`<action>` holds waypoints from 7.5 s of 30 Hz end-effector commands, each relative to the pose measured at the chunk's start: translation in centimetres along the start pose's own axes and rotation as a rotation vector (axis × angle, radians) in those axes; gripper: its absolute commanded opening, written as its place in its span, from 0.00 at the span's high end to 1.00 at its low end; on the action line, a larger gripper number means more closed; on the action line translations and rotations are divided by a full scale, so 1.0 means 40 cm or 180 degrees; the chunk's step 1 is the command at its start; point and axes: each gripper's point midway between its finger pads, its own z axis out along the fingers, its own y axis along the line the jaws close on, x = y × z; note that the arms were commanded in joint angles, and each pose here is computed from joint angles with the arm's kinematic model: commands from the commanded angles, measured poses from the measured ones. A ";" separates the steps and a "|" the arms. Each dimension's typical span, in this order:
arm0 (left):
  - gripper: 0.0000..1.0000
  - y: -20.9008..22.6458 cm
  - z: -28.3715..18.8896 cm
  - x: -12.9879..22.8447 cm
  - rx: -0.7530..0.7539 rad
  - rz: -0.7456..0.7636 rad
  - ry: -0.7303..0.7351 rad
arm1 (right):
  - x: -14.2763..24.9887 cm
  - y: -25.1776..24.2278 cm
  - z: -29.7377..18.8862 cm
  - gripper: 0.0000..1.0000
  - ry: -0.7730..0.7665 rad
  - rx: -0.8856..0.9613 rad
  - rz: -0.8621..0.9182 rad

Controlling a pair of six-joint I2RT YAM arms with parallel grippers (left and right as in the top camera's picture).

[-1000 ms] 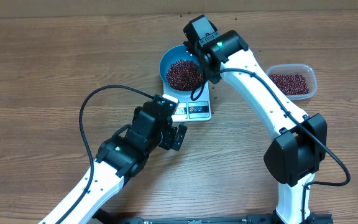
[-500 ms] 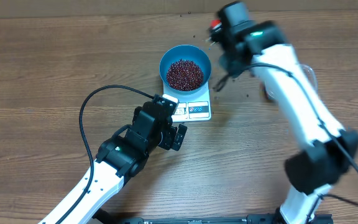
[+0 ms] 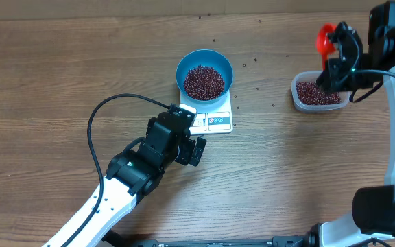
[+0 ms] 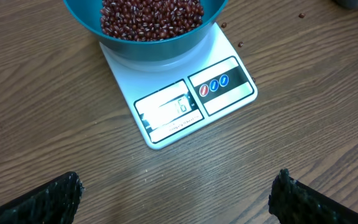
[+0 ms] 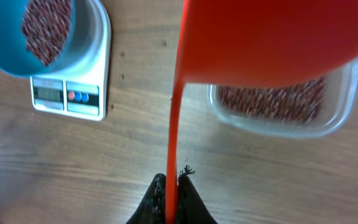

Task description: Scoop item into bowl and weigh 150g on scale

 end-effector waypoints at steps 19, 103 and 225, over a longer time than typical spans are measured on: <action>0.00 0.010 0.001 -0.005 -0.0051 0.0023 -0.0011 | 0.196 -0.141 0.298 0.96 0.0614 0.0275 0.0558; 0.01 0.010 0.001 -0.005 -0.0051 0.0023 -0.0011 | 0.224 -0.130 0.287 0.35 -0.1275 -0.0543 0.4069; 0.00 0.010 0.001 -0.006 -0.0051 0.0023 -0.0012 | 0.123 -0.270 0.234 0.96 0.0714 0.1430 0.0092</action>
